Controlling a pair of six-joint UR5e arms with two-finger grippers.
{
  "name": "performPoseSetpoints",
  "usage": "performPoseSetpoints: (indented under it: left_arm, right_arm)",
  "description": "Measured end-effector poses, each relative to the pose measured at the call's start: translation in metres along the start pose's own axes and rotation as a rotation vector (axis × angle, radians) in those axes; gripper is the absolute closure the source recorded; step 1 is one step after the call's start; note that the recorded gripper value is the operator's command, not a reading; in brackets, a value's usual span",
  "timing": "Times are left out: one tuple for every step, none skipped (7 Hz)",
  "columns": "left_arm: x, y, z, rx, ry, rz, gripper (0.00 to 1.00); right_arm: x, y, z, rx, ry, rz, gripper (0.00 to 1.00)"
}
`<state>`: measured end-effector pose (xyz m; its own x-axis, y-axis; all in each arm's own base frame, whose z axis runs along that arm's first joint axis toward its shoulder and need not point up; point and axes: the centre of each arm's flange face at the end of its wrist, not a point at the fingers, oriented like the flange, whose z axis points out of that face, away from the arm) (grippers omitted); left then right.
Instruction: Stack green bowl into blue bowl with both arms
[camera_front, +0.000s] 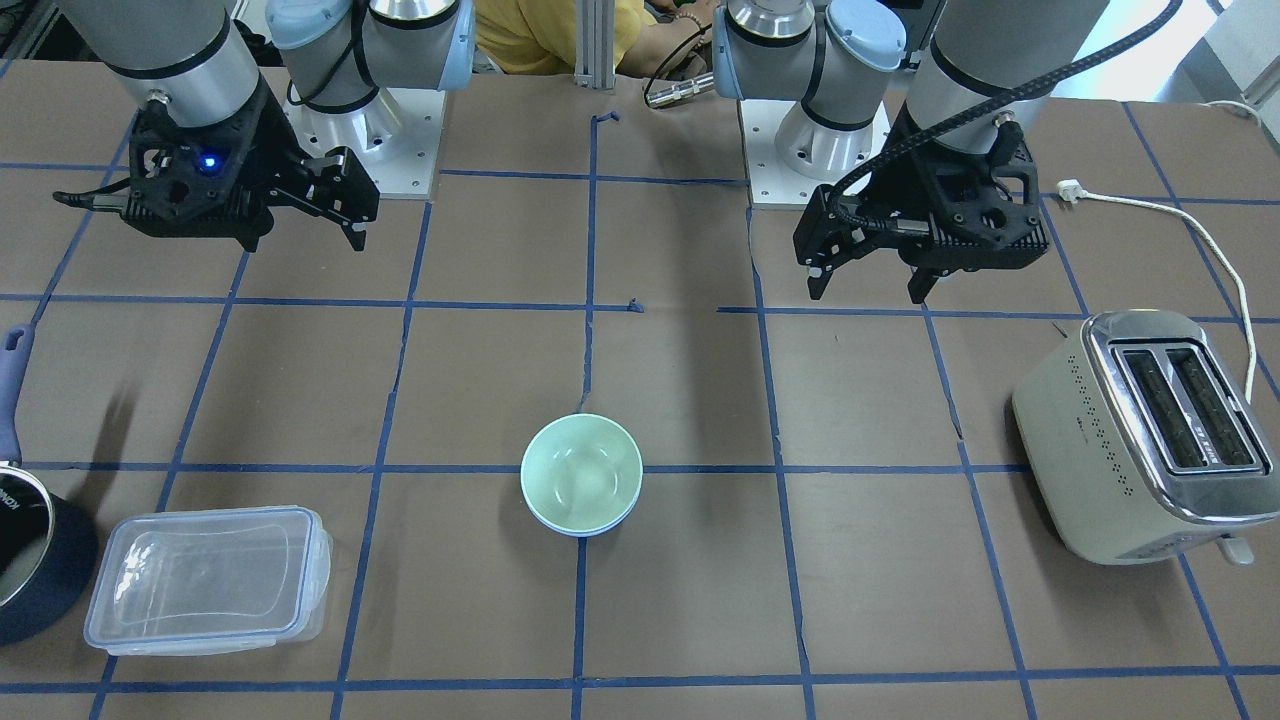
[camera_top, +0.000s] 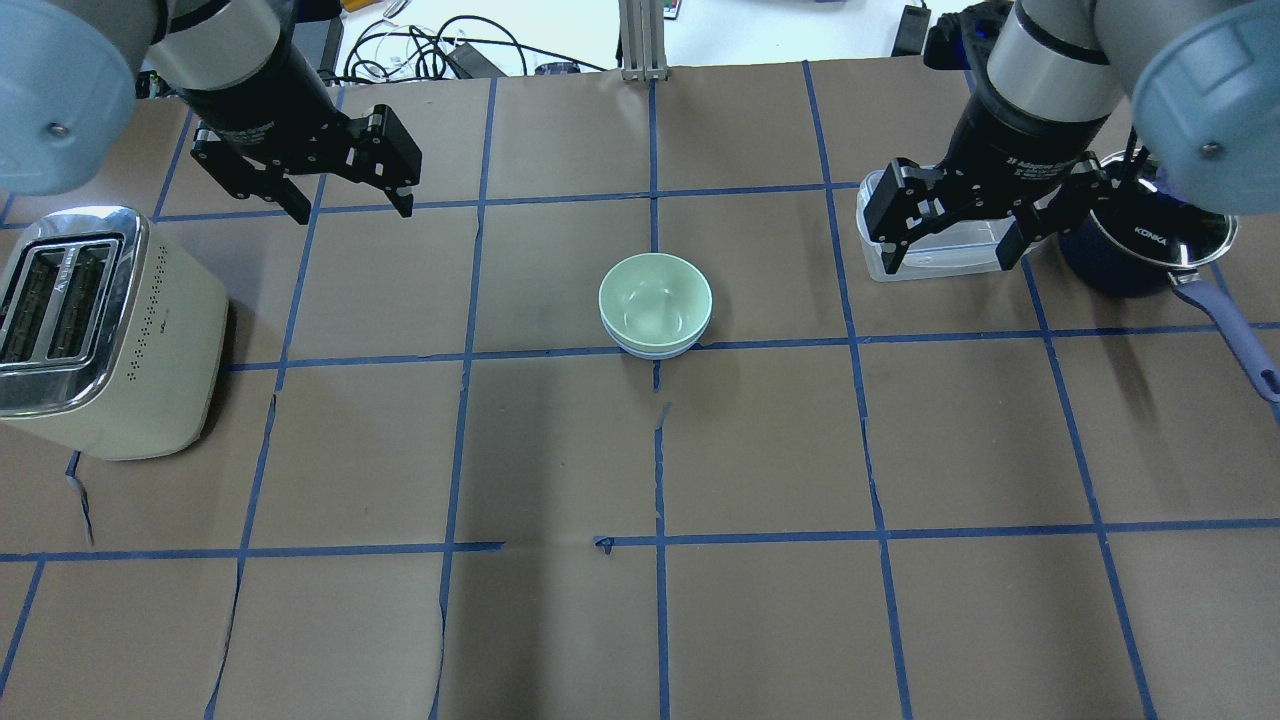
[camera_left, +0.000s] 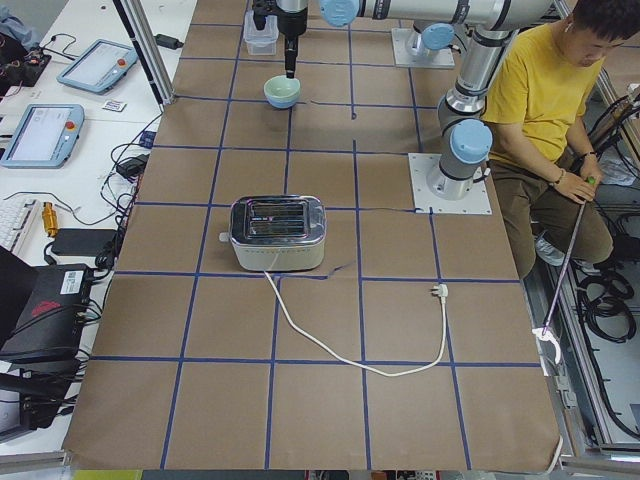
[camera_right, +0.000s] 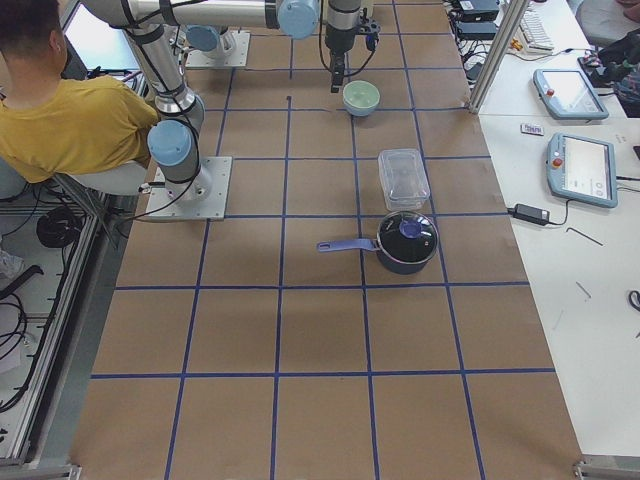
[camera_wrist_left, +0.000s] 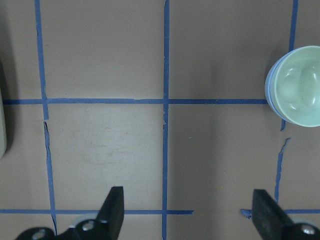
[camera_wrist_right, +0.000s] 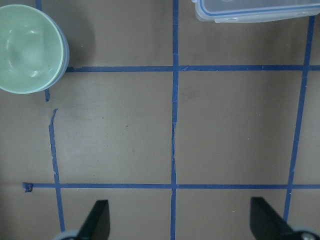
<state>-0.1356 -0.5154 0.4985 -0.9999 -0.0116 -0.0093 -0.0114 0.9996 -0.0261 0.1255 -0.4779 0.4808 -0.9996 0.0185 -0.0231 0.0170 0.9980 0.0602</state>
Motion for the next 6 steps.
performPoseSetpoints:
  left_arm:
    - [0.0, 0.0, 0.0, 0.0, 0.0, 0.0, 0.07]
    - [0.0, 0.0, 0.0, 0.001, 0.0, 0.0, 0.06]
    - [0.0, 0.001, -0.001, 0.002, 0.0, -0.002, 0.05]
    - [0.0, 0.001, -0.001, 0.002, 0.0, -0.004, 0.05]
    - [0.0, 0.001, -0.002, 0.003, 0.0, -0.005, 0.05]
    - [0.0, 0.002, -0.002, 0.004, 0.0, -0.006, 0.05]
  right_arm:
    - [0.001, 0.002, -0.007, 0.009, 0.006, 0.048, 0.0]
    - [0.0, 0.004, -0.011, 0.015, 0.009, 0.071, 0.0]
    - [0.0, 0.006, -0.014, 0.018, 0.014, 0.08, 0.0]
    - [0.001, 0.009, -0.017, 0.018, 0.024, 0.083, 0.0]
    - [0.002, 0.012, -0.019, 0.018, 0.035, 0.084, 0.0]
    - [0.002, 0.013, -0.02, 0.018, 0.038, 0.084, 0.0]
